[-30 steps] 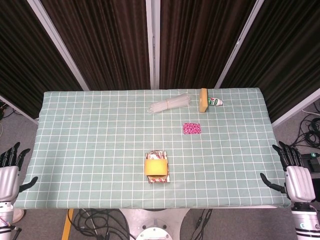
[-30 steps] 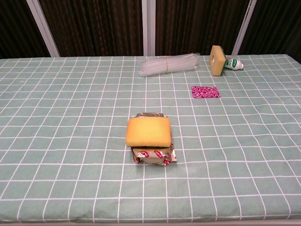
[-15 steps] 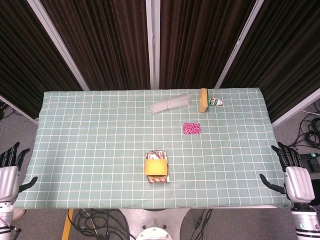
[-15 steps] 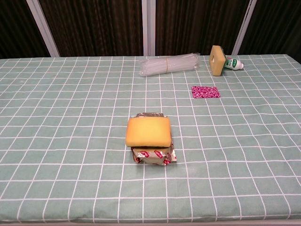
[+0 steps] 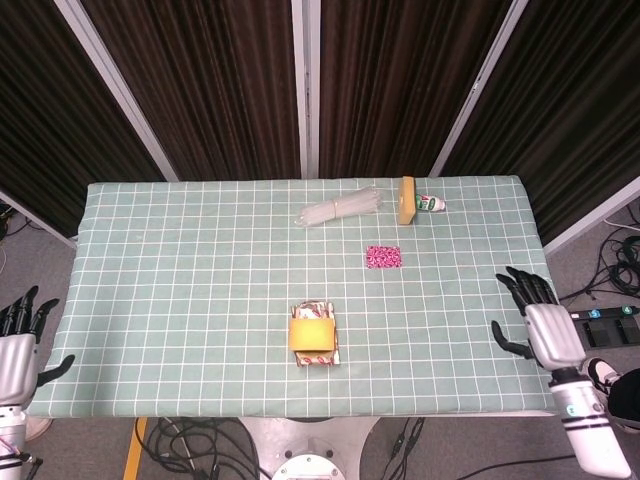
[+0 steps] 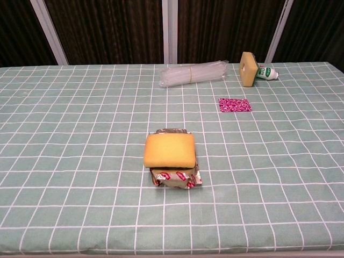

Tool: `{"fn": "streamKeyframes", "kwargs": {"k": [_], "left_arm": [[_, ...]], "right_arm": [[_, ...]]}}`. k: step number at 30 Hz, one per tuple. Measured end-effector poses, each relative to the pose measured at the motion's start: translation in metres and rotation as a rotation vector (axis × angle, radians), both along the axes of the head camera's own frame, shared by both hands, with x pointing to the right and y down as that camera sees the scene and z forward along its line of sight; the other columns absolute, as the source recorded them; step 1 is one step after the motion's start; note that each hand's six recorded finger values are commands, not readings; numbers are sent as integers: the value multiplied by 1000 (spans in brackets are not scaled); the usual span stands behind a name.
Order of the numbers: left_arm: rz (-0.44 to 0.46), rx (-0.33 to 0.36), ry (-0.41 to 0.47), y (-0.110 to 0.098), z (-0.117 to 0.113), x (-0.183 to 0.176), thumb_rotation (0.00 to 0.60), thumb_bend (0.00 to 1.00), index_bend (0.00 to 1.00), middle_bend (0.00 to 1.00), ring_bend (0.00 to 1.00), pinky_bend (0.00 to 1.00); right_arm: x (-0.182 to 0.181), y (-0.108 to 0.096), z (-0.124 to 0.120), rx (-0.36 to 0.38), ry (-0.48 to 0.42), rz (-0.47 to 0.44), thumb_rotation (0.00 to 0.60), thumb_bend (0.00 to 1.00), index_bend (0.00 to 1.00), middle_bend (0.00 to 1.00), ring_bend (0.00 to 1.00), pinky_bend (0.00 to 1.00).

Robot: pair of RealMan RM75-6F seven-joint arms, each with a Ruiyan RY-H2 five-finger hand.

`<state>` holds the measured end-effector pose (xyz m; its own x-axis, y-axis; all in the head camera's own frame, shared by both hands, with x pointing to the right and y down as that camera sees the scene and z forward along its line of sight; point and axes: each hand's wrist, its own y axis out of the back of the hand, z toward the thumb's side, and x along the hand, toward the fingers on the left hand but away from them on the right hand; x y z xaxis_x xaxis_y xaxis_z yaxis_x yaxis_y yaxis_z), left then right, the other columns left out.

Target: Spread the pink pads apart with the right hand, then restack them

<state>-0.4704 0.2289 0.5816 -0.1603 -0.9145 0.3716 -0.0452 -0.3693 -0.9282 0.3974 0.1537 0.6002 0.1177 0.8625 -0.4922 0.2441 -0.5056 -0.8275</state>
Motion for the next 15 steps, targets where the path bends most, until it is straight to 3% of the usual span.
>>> {"fn": "streamKeyframes", "kwargs": {"k": [6,11,15], "left_arm": [[-11,-8,-4,5,0,-2,600,203,219,88,92,127],[-21,-11,-8,7,0,-5,600,204,219,88,92,127],[-29,-14,-14,8,-1,-7,600,204,219,88,92,127]], "right_arm": [[-38,-41,46,-107,-6,-57,250,564,189,17,0,0],[-74,-74,90,-188,34,-106,217,568,220,12,0,0],[-95,-92,120,-236,72,-132,223,566,221,13,0,0]]}}
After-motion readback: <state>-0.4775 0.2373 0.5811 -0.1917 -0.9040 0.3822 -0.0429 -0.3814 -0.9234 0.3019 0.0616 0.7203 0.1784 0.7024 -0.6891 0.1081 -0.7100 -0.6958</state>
